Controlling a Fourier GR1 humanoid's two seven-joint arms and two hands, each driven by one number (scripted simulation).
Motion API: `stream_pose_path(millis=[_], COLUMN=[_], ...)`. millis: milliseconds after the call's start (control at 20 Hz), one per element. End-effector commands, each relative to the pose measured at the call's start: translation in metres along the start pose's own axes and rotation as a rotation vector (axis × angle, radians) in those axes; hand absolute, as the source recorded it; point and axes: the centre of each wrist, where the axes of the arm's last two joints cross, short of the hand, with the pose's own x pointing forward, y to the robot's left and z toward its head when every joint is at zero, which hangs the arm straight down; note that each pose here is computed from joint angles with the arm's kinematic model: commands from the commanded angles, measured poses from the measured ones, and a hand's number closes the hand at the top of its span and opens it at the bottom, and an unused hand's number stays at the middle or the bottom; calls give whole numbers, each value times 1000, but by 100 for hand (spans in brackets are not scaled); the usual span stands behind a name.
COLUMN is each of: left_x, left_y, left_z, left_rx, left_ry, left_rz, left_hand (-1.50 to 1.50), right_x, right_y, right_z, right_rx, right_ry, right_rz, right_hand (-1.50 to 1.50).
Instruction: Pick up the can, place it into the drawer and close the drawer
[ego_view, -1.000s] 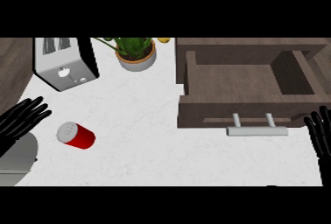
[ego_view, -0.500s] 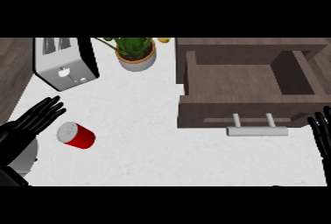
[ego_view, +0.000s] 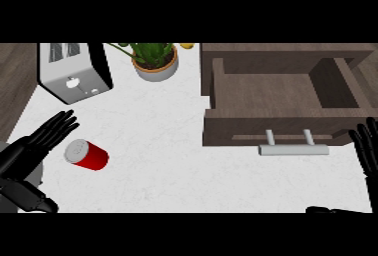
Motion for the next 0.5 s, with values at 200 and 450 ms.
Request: stream_pose_path(millis=[200,450], left_x=[-41,-42], left_y=[24,30], left_z=[11,14], left_rx=[14,7], left_ry=[25,33], left_rz=[-14,-14], left_hand=[-150,-150], right_x=[-4,15], right_y=[2,-8], right_z=[15,1], right_rx=[22,-4], right_ry=[-12,-11], right_rz=[-12,0], right_hand=[-150,-150])
